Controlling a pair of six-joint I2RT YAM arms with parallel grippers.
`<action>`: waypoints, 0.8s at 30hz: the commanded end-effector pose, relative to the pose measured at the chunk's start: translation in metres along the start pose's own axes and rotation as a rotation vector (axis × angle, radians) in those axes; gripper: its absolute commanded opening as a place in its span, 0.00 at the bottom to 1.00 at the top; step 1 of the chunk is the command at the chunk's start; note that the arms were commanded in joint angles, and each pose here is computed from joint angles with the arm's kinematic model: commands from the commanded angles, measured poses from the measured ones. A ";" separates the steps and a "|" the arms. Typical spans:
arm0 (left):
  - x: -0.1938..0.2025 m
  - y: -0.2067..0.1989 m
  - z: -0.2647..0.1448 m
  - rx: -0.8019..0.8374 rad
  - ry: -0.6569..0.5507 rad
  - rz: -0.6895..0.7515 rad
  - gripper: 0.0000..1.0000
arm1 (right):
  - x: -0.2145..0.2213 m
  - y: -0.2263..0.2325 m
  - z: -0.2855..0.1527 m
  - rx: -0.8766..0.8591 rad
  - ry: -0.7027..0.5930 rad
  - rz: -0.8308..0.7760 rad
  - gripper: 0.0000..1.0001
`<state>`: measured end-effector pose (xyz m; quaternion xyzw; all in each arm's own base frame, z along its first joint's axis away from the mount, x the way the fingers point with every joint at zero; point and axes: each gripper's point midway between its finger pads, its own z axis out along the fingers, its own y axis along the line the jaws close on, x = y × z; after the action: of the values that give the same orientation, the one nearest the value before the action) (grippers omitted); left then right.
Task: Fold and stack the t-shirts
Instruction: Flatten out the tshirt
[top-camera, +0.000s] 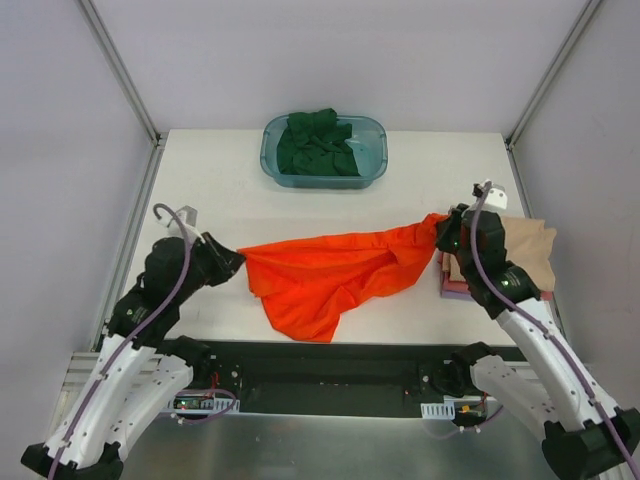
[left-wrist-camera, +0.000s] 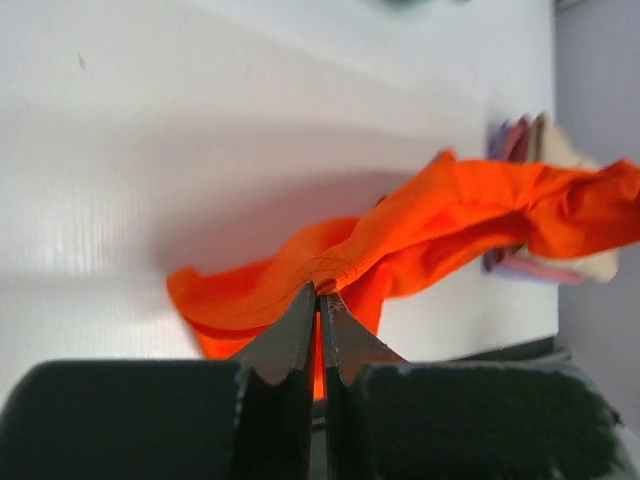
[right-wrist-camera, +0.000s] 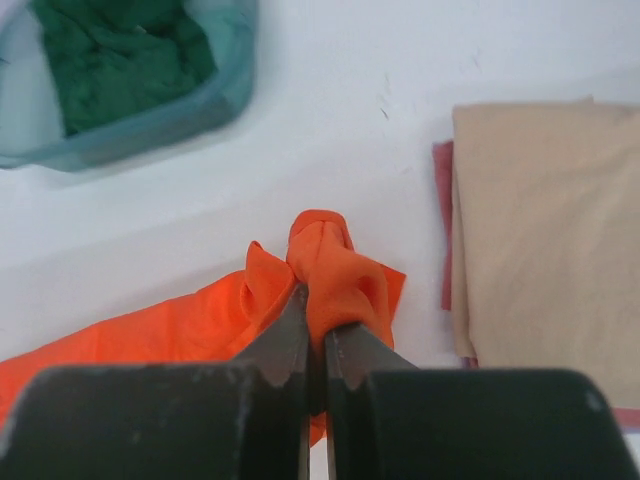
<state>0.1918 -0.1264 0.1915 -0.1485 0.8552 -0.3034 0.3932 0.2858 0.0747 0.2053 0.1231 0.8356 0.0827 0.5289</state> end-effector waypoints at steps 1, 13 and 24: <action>-0.076 -0.031 -0.053 0.021 -0.306 0.049 0.00 | -0.062 0.022 -0.053 -0.139 -0.130 0.027 0.01; -0.183 -0.139 -0.250 0.339 -0.776 0.134 0.00 | -0.172 0.075 -0.251 -0.672 -0.373 0.194 0.01; -0.208 -0.169 -0.309 0.418 -0.908 0.191 0.00 | -0.209 0.092 -0.337 -0.906 -0.455 0.224 0.01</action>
<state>0.0618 -0.0265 0.5744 -0.1023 0.5117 -0.3709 0.7682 0.0743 0.0946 0.5491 -0.0200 0.5595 0.4522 0.6943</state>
